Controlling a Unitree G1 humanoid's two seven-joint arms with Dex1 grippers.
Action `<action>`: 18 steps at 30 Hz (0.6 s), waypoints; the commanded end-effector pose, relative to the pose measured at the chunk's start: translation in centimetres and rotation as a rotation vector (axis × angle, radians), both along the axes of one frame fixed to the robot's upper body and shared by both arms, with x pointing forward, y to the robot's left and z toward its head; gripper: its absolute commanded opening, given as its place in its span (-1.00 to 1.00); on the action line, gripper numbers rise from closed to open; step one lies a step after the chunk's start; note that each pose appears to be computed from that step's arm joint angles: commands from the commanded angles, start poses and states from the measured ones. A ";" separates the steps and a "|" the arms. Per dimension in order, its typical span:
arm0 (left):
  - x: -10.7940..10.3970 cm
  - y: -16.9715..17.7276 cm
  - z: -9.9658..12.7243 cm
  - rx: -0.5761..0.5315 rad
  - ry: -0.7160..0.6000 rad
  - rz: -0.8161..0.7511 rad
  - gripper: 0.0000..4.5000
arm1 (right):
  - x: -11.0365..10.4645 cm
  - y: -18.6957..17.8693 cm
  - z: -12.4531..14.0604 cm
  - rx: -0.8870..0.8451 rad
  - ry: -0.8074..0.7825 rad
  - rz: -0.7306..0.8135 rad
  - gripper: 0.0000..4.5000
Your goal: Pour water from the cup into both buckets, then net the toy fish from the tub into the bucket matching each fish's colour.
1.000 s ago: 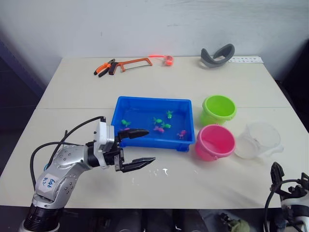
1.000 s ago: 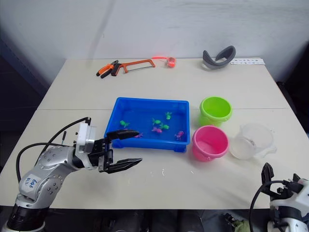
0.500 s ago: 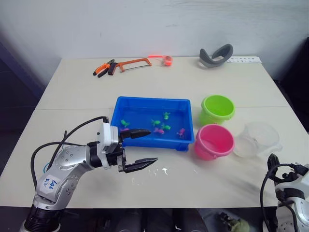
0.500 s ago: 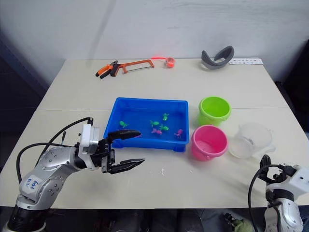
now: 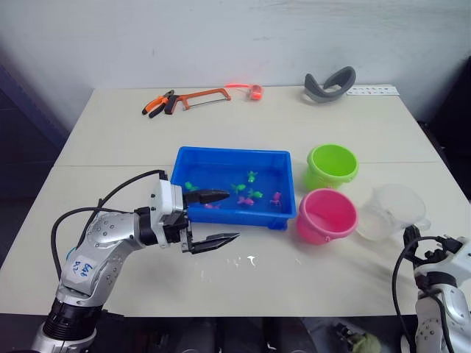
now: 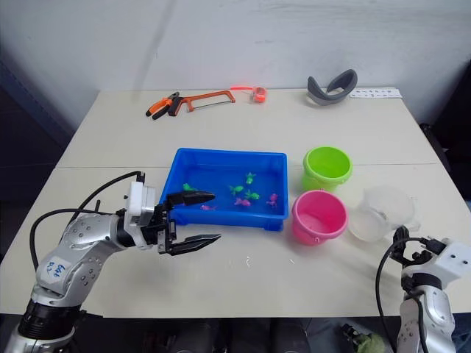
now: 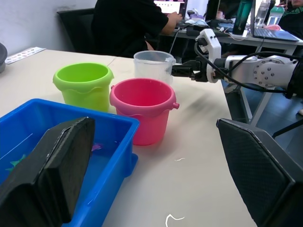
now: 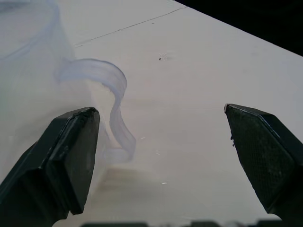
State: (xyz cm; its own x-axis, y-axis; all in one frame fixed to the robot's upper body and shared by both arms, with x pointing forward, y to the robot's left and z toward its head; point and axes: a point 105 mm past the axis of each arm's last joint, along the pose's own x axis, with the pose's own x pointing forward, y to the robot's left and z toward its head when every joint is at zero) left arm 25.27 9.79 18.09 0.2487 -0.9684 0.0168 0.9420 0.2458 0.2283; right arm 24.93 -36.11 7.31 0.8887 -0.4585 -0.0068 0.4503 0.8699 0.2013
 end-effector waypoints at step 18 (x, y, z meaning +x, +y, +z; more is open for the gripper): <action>0.2 0.5 0.4 -0.042 -0.021 0.036 1.00 | 1.7 0.5 3.9 -0.073 -0.121 0.115 -0.97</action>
State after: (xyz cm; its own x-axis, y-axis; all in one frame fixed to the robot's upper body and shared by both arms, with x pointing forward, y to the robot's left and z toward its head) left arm 25.61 10.05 17.50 0.2727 -0.9620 0.0095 0.9375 0.2680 0.2218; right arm 27.30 -35.04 7.50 0.9318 -0.3630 0.0025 0.3548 0.9123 0.2043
